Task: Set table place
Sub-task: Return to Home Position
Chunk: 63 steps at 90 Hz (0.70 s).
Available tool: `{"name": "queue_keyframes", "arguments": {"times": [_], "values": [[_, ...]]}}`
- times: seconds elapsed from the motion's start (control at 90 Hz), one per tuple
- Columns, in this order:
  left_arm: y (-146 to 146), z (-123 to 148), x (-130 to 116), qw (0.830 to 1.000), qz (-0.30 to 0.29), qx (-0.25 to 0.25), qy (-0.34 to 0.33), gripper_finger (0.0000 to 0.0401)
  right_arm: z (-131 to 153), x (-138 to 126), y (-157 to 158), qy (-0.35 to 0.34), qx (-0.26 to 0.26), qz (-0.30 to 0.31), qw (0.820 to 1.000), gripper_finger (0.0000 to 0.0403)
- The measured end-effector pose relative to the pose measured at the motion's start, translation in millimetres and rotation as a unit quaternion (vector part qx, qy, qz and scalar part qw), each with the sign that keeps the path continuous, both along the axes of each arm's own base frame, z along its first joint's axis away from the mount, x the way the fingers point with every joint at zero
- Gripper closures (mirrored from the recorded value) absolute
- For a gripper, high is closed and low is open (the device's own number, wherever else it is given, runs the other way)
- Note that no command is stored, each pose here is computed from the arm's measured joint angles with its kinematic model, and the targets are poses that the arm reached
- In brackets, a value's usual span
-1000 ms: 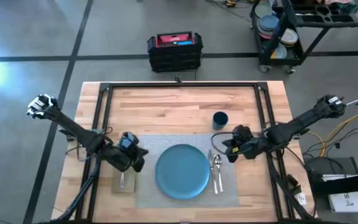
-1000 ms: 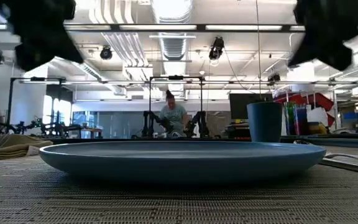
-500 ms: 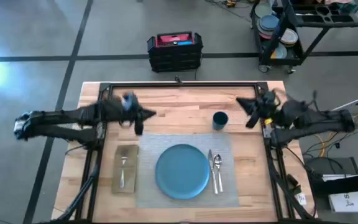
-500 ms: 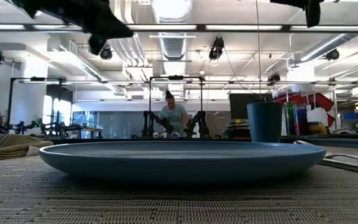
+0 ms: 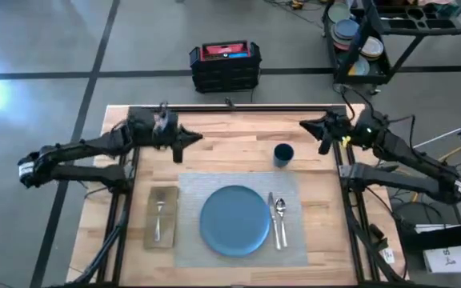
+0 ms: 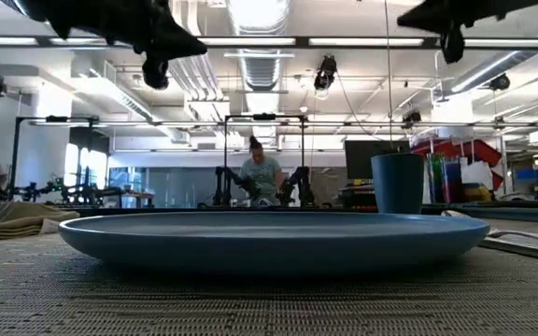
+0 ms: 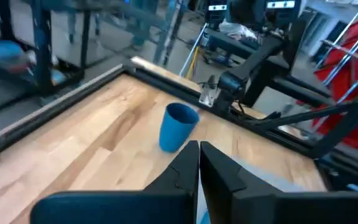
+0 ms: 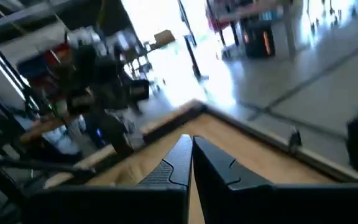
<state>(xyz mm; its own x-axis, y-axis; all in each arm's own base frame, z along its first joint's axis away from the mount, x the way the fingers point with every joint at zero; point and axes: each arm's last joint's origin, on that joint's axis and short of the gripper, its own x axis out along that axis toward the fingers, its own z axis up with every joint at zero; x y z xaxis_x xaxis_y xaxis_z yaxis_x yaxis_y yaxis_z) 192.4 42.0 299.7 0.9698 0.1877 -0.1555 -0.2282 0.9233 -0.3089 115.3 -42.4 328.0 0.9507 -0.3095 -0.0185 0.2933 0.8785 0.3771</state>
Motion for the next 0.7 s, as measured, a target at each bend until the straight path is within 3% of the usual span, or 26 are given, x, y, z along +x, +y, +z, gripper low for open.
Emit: {"name": "queue_keyframes", "arguments": {"times": [0.089, 0.233, 0.444, 0.7], "values": [[-20.9, -6.5, 1.9, 0.999, 0.023, 0.030, -0.006, 0.0401, -8.0, 4.0, 15.3, 0.006, -0.016, 0.000, 1.000, 0.0403], [-20.2, -16.4, 4.0, 0.998, 0.048, 0.027, -0.007, 0.0401, -14.0, 13.9, 25.0, 0.028, -0.048, -0.085, 0.995, 0.0403], [-19.7, -11.2, 4.3, 0.997, 0.049, 0.063, -0.024, 0.0401, -16.3, 17.5, 27.9, 0.058, -0.064, -0.079, 0.993, 0.0403], [-19.4, -14.2, 6.8, 0.997, 0.050, 0.064, -0.015, 0.0401, -20.2, 25.5, 27.8, 0.075, -0.065, -0.076, 0.992, 0.0403]]}}
